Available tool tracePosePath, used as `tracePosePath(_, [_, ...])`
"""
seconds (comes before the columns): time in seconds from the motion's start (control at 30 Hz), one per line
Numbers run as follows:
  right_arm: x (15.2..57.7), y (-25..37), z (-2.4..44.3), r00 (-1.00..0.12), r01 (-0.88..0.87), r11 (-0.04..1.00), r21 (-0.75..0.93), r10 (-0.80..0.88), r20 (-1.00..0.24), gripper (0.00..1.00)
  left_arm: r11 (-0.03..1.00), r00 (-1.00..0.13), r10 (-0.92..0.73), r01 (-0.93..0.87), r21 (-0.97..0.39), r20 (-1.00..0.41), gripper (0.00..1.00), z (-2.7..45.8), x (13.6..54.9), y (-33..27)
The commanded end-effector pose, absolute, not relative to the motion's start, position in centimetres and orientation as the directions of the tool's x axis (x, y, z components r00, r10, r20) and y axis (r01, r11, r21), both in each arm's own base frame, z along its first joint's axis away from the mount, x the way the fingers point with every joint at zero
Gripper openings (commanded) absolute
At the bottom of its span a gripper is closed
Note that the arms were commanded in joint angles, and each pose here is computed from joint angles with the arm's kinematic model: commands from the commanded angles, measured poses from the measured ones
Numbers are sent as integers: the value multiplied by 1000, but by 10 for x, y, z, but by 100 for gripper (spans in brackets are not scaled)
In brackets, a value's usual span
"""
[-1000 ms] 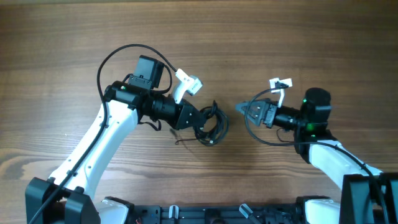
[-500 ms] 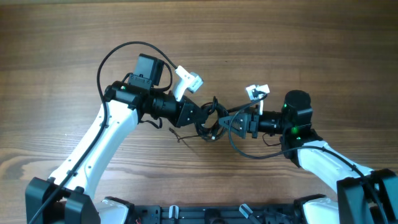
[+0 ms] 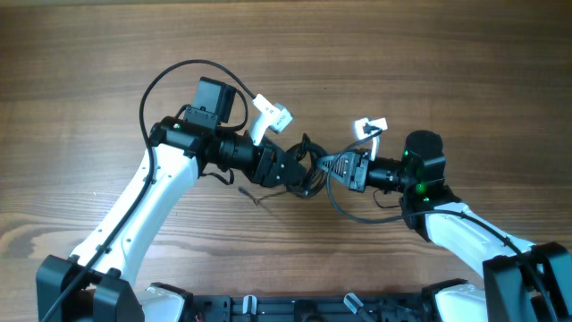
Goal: Untangle cables
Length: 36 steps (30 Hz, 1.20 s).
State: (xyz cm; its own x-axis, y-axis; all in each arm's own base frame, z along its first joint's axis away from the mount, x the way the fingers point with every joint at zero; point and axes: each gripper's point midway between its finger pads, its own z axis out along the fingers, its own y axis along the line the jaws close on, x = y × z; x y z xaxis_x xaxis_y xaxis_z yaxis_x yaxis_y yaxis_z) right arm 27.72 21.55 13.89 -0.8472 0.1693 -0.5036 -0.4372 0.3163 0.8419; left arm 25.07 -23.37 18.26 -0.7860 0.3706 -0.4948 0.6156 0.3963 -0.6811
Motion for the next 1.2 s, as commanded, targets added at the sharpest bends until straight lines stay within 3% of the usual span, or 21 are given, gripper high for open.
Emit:
tracePosePath(0.0, [304, 204, 133, -847, -285, 387, 877, 327, -419, 4, 398, -817, 318, 576, -714, -481, 77, 193, 254, -236])
tracePosePath(0.07, [310, 201, 132, -839, -254, 399, 881, 363, -406, 4, 444, -854, 267, 520, -730, -446, 95, 193, 264, -236])
tracePosePath(0.1, [310, 201, 132, -836, -256, 399, 880, 365, -409, 4, 500, -887, 216, 460, -734, -409, 100, 190, 273, -233])
tracePosePath(0.23, [311, 200, 133, -838, -250, 394, 885, 370, -401, 4, 692, -968, -80, 118, -712, -239, 100, 172, 307, -214])
tracePosePath(0.33, [311, 201, 133, -842, -236, 387, 891, 376, -387, 4, 661, -973, -167, 10, -750, -161, 100, 177, 310, -218])
tracePosePath(0.4, [311, 201, 133, -842, -238, 387, 891, 375, -388, 4, 668, -972, -107, 84, -739, -207, 100, 177, 306, -225])
tracePosePath(0.5, [308, 202, 136, -847, -253, 373, 893, 361, -391, 4, 704, -934, 75, 298, -645, -350, 92, 169, 297, -232])
tracePosePath(0.7, [300, 192, 155, -857, -333, 285, 899, 305, -415, 4, 749, -908, 124, 350, -563, -399, 79, 161, 298, -231])
tracePosePath(0.83, [289, 186, 174, -846, -434, 207, 877, 242, -475, 4, 743, -901, 124, 363, -563, -416, 77, 163, 300, -233])
tracePosePath(1.07, [273, 191, 178, -863, -456, 147, 878, 167, -477, 4, 624, -875, 143, 443, -644, -463, 77, 185, 298, -254])
tracePosePath(1.17, [274, 191, 180, -860, -461, 144, 876, 169, -481, 4, 625, -878, 148, 440, -645, -455, 68, 184, 296, -255])
